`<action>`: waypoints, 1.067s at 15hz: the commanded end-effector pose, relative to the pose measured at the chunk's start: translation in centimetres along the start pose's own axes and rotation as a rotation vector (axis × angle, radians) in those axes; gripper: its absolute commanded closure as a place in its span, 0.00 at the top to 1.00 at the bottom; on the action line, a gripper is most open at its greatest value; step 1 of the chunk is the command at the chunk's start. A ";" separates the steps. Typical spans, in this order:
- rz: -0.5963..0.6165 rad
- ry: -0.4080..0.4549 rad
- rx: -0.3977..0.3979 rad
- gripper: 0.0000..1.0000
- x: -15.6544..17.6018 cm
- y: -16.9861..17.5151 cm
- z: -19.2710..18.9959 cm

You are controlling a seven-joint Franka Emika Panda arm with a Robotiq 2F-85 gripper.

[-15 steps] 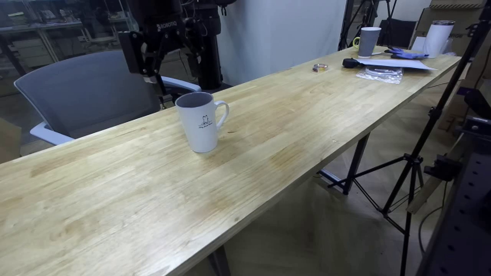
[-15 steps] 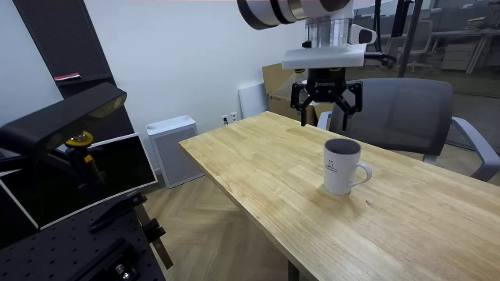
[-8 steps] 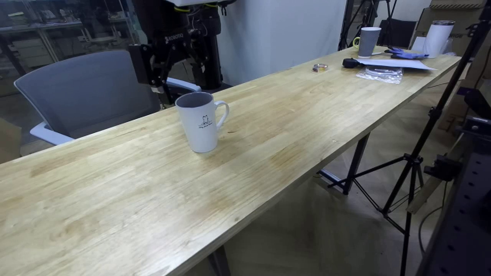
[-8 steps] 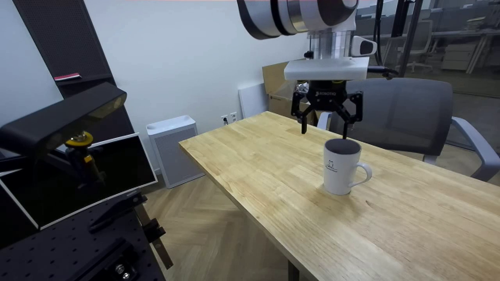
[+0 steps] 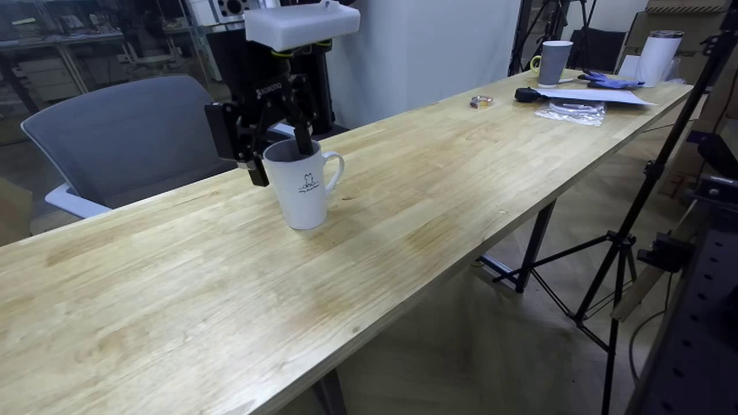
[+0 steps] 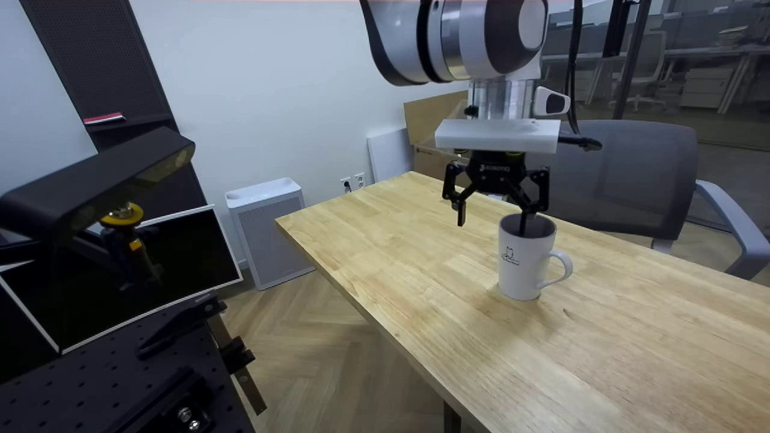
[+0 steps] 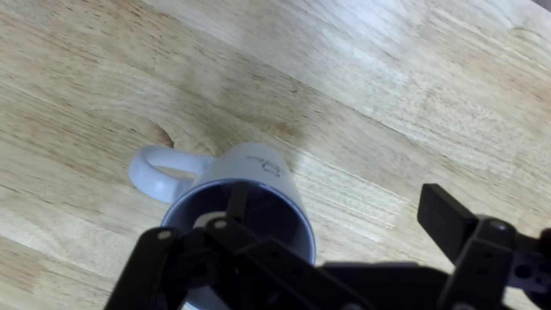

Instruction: Move the mug to the left then to the right

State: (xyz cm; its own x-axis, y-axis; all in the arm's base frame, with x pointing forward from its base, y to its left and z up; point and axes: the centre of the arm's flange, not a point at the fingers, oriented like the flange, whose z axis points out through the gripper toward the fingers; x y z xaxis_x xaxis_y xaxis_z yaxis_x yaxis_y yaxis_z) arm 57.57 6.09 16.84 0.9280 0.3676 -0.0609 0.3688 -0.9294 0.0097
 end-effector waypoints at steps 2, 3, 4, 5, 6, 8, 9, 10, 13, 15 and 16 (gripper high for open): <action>-0.015 0.000 -0.005 1.00 0.9 0.3 0.6; -0.015 0.001 -0.005 1.00 1.0 0.4 0.6; -0.016 0.001 -0.005 1.00 1.1 0.5 0.6; -0.017 0.001 -0.005 1.00 1.1 0.5 0.7; -0.020 -0.002 -0.005 1.00 1.1 0.5 0.8; -0.023 -0.004 -0.007 1.00 1.1 0.6 1.0; -0.021 -0.008 -0.005 1.00 1.1 0.7 1.2; -0.019 -0.012 -0.004 1.00 1.1 0.8 1.3; -0.017 -0.016 -0.004 0.68 1.2 1.0 1.7; -0.016 -0.016 -0.004 0.53 1.3 1.2 1.8; -0.015 -0.017 -0.003 0.46 1.3 1.4 1.8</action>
State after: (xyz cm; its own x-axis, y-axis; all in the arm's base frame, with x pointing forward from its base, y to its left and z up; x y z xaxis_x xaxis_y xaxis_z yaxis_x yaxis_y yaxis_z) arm 58.48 5.58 15.18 0.9229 0.3783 -0.0720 0.3799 -0.9250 0.0084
